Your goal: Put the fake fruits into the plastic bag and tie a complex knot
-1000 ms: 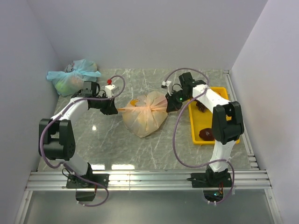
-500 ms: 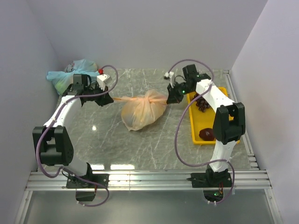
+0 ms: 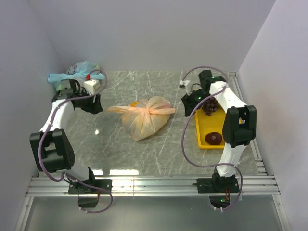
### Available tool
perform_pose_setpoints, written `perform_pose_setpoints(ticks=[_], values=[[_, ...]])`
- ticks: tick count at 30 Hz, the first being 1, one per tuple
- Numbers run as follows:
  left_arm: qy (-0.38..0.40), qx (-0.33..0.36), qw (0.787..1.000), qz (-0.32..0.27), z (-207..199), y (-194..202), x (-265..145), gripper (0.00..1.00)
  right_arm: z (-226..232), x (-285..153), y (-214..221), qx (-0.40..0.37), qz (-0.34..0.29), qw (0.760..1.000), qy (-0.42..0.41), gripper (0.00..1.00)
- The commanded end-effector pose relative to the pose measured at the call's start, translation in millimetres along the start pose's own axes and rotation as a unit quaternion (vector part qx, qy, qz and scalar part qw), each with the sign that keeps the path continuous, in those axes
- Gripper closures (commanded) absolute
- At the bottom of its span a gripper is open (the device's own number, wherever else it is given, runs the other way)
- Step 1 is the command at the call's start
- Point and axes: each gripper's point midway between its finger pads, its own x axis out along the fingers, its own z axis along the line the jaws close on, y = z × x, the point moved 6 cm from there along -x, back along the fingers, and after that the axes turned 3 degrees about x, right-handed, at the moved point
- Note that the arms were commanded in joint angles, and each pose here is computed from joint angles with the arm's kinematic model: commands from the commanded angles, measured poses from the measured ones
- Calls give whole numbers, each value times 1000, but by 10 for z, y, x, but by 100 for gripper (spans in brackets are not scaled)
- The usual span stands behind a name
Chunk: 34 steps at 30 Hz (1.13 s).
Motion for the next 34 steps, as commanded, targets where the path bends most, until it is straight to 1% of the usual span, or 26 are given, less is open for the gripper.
perform_pose_setpoints(ticks=[1,2,3,4,5,6,7,8,10,11,12,13,14,15,16,17,18,19,21,23,24,25,26,27,30,34], values=[[-77,14,997,2,191,-255,-242,30,37,-469,-64,9,3,1000,18,24],[-83,18,996,-16,203,-428,-330,29,90,-551,-137,4,-12,1000,13,22],[-84,10,996,-25,196,-513,-385,27,109,-678,-253,0,-38,999,14,21],[-81,12,996,-37,182,-618,-446,1,139,-757,-300,2,-52,999,9,20],[-88,8,994,-61,189,-816,-554,1,200,-843,-382,0,-78,997,-3,15],[-89,1,993,-75,180,-917,-600,1,207,-925,-438,13,-97,995,-3,14],[-93,-9,992,-86,185,-1003,-641,1,223,-1026,-564,3,-124,992,2,13],[-95,-33,990,-101,202,-1153,-675,1,254,-1081,-639,5,-144,990,-7,13],[-87,-60,990,-96,194,-1244,-646,1,236,-1176,-829,22,-185,982,2,11],[-84,-58,989,-103,162,-1385,-644,1,213,-1197,-883,32,-200,979,6,10],[-84,-76,989,-90,170,-1396,-515,1,174,-1216,-998,50,-226,973,9,10],[-144,-82,984,-73,251,-1408,-479,1,148,-1223,-1055,58,-238,969,12,9],[-157,-67,983,-62,153,-1483,-335,1,98,-1193,-1101,72,-246,966,12,9],[-174,-51,982,-56,72,-1525,-249,1,43,-1215,-1210,99,-267,958,18,9],[-230,-42,971,-57,117,-1570,-208,1,18,-1198,-1260,115,-274,955,13,8],[-216,-24,975,-50,-43,-1577,-44,1,-39,-1128,-1292,133,-275,952,3,5],[-208,-17,977,-50,-104,-1587,19,1,-37,-1122,-1345,149,-280,948,-6,5],[-200,-10,978,-53,-181,-1613,102,1,-107,-1065,-1376,160,-283,946,9,4],[-182,-30,982,-50,-243,-1597,279,1,-124,-867,-1395,183,-284,941,21,4],[-157,-45,985,-49,-326,-1614,458,1,-46,-749,-1405,181,-285,941,30,3],[-150,-49,986,-52,-339,-1628,506,1,-46,-608,-1352,182,-283,941,34,3],[-143,-48,987,-53,-347,-1630,550,1,21,-612,-1352,174,-288,941,38,3],[-128,-74,987,-56,-376,-1632,628,1,43,-579,-1338,167,-288,942,46,2],[-120,-79,988,-56,-394,-1634,661,0,106,-471,-1300,162,-281,945,44,2],[-107,-101,987,-59,-421,-1644,732,0,235,-441,-1251,150,-279,947,48,2],[-108,-112,986,-64,-434,-1661,727,0,352,-536,-1236,134,-293,945,47,1]])
